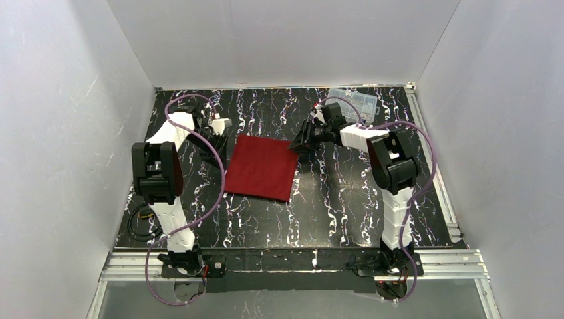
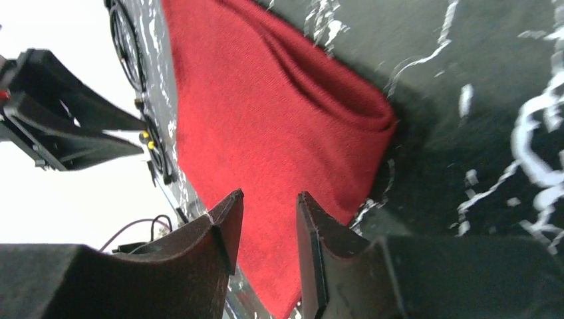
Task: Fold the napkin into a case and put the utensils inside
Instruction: Smooth out the square-folded napkin at the center of the board, then pick up the top corner of the square folded napkin from the center of the board, then pass from the left arm to the right
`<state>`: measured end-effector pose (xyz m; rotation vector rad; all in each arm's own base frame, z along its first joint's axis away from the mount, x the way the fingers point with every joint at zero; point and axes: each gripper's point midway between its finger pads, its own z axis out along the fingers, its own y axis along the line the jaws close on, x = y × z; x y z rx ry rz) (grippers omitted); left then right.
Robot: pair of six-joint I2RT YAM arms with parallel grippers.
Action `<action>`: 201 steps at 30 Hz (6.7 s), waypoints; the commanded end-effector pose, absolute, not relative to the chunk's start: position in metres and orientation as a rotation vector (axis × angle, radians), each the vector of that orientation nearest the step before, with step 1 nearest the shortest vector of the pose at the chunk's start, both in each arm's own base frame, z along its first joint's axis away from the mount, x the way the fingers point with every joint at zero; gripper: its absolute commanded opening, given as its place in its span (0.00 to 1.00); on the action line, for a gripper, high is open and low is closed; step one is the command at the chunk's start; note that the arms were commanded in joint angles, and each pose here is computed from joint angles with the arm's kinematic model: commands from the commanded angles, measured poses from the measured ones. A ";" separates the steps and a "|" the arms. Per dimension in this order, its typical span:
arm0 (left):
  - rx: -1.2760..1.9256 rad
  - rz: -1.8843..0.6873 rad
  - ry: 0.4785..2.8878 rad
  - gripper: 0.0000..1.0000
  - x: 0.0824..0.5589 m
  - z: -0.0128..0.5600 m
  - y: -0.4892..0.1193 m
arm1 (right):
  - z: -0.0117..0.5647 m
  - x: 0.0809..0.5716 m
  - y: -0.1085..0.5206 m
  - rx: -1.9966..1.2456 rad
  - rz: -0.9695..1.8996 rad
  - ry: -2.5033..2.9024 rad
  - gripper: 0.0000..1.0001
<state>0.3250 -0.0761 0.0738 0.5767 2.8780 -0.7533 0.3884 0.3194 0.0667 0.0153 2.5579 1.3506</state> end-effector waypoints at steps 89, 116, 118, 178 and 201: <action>0.673 -0.491 2.766 0.59 0.388 0.118 -0.103 | 0.044 0.233 0.376 -0.150 1.641 2.592 0.45; 0.493 -0.643 2.864 0.31 0.429 0.054 -0.123 | 0.101 0.257 0.396 -0.193 1.700 2.464 0.45; 0.490 -0.632 2.866 0.30 0.428 0.055 -0.122 | 0.104 0.258 0.397 -0.197 1.708 2.455 0.45; 0.986 -0.570 2.472 0.04 0.364 0.105 -0.165 | 0.080 0.335 0.400 0.128 1.587 2.444 0.61; 1.106 -0.572 2.498 0.01 0.336 0.078 -0.189 | 0.125 0.362 0.385 0.212 1.574 2.296 0.69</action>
